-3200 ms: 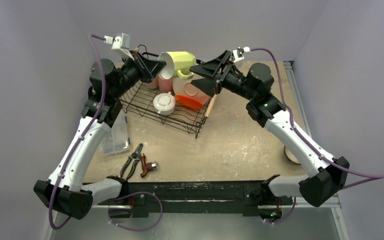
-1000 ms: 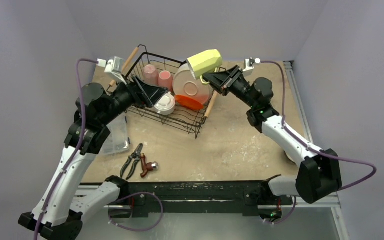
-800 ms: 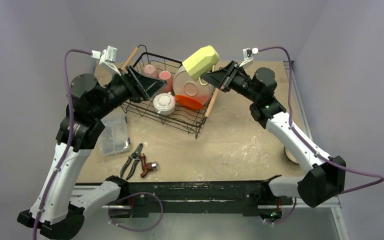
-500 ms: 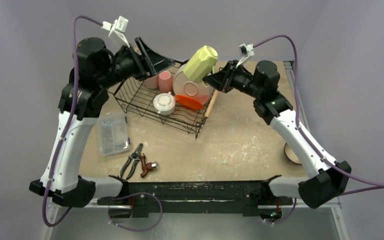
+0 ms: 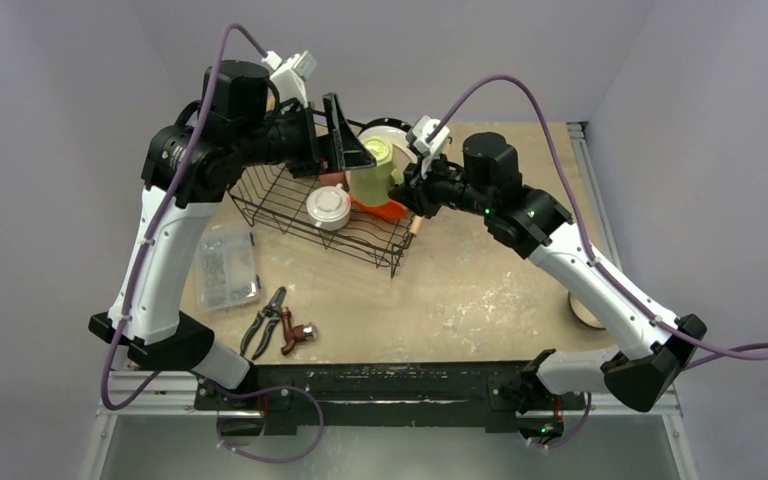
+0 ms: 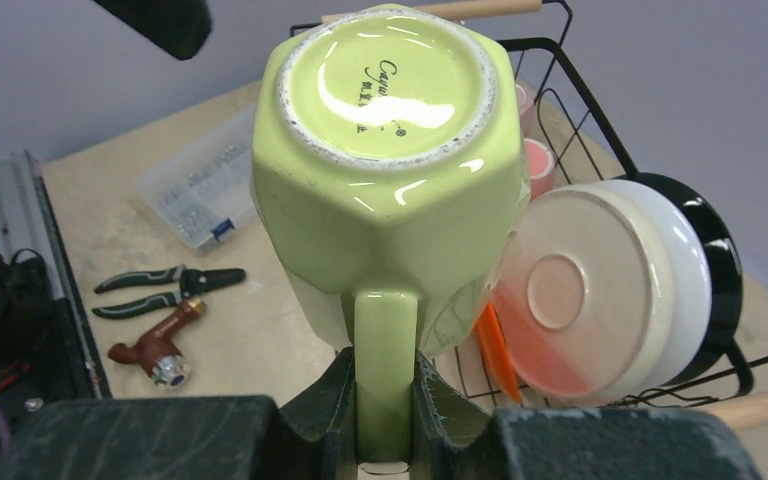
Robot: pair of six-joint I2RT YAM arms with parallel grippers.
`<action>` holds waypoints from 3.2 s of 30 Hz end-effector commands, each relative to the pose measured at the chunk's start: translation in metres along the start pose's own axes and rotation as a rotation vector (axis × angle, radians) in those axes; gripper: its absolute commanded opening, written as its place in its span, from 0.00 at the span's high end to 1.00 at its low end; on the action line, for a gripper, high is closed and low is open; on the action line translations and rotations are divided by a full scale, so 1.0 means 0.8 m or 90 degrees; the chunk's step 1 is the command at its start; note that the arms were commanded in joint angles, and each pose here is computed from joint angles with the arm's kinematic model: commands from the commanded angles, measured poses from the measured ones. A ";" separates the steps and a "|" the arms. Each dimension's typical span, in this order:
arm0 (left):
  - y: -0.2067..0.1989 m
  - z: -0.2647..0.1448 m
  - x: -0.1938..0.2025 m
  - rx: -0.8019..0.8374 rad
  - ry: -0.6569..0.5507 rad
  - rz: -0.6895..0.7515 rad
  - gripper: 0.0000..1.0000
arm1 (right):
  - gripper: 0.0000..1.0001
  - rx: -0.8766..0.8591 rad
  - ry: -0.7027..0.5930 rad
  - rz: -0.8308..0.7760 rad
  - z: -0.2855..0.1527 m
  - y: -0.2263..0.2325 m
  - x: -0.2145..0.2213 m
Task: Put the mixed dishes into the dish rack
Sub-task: Turn the cup upside down in the dish rack.
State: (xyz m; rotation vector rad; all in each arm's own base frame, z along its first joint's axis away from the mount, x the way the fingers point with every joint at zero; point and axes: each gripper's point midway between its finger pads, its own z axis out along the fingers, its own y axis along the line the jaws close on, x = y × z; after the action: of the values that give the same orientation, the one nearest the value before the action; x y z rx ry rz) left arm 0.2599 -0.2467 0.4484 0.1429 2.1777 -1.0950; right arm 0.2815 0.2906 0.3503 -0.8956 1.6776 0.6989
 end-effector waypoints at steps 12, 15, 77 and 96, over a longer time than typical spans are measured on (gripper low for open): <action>0.041 -0.011 0.030 -0.176 0.026 0.021 0.00 | 1.00 0.087 -0.075 -0.232 0.000 0.010 -0.084; 0.050 -0.009 0.027 -0.203 0.002 -0.027 0.00 | 1.00 0.093 -0.083 -0.241 0.002 0.014 -0.087; 0.113 0.016 0.001 -0.237 -0.137 -0.251 1.00 | 0.55 0.178 -0.082 -0.308 0.034 0.036 -0.081; 0.206 0.004 -0.081 -0.416 -0.205 -0.093 1.00 | 0.03 0.355 -0.051 -0.238 -0.081 -0.022 -0.053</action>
State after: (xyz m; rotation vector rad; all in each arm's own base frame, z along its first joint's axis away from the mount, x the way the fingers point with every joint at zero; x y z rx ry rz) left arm 0.3419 -0.1445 0.3490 -0.5601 2.2782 -0.4831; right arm 0.2707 0.2844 0.3989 -0.8854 1.4143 0.1002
